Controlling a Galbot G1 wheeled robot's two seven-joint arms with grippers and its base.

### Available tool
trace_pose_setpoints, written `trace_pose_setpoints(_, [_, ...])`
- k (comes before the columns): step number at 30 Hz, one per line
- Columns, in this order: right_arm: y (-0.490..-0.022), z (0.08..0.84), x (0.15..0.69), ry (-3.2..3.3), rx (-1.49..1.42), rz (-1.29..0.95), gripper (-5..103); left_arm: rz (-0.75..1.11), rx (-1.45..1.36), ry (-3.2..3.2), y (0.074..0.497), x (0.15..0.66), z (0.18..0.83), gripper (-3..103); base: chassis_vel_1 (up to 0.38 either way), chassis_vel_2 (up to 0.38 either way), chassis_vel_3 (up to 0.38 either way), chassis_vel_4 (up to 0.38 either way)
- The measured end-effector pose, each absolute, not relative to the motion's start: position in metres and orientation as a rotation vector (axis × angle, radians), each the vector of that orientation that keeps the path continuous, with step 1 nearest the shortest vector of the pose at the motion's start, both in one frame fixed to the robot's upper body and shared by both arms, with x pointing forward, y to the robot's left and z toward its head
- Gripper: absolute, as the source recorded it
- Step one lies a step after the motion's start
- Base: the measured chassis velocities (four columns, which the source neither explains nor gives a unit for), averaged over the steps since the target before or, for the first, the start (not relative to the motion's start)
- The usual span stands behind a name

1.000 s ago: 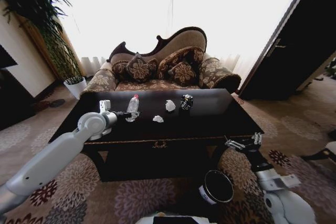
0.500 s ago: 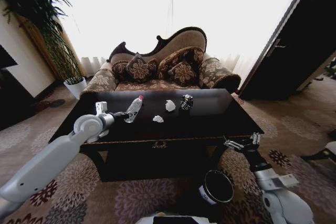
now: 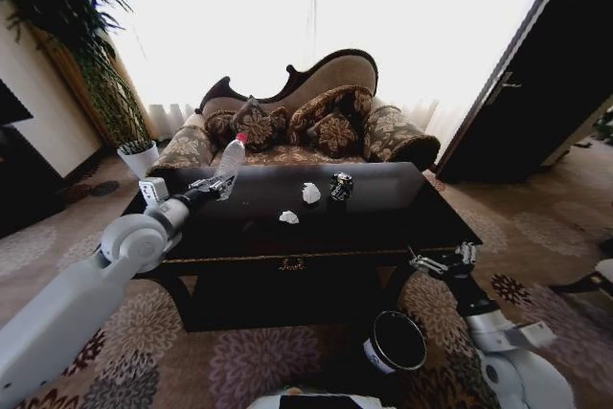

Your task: Move to the front of the table and place the trash on the table into the trash bin.

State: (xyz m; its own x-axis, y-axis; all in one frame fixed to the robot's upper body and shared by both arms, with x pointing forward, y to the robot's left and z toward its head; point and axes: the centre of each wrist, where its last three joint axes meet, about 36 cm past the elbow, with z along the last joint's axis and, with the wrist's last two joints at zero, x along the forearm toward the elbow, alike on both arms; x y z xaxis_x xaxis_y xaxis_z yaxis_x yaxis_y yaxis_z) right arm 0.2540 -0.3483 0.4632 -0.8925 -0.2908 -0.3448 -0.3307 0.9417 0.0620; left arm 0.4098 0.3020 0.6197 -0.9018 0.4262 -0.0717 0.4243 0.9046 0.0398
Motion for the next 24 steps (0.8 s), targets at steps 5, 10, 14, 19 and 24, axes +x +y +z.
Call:
trace_pose_setpoints(5, [-0.330, 0.469, 0.251, 2.691, -0.589, 0.460, 100, 0.131, 0.803, 2.810, 0.294, 0.392, 0.625, 34, 0.000, 0.000, 0.000, 0.000])
trace_pose_setpoints(10, [-0.317, 0.479, 0.256, 2.593, -0.765, 0.676, 100, 0.164, 0.934, 2.684, 0.288, 0.385, 0.625, 34, 0.000, 0.000, 0.000, 0.000])
trace_pose_setpoints(14, [-0.310, 0.485, 0.261, 2.529, -0.881, 0.747, 100, 0.160, 1.053, 2.643, 0.280, 0.376, 0.622, 34, 0.000, 0.000, 0.000, 0.000])
trace_pose_setpoints(19, [-0.310, 0.492, 0.266, 2.465, -1.063, 0.700, 100, 0.173, 1.226, 2.578, 0.269, 0.370, 0.615, 34, 0.000, 0.000, 0.000, 0.000])
trace_pose_setpoints(24, [-0.311, 0.500, 0.270, 2.439, -1.173, 0.649, 100, 0.208, 1.423, 2.488, 0.259, 0.364, 0.614, 34, 0.000, 0.000, 0.000, 0.000])
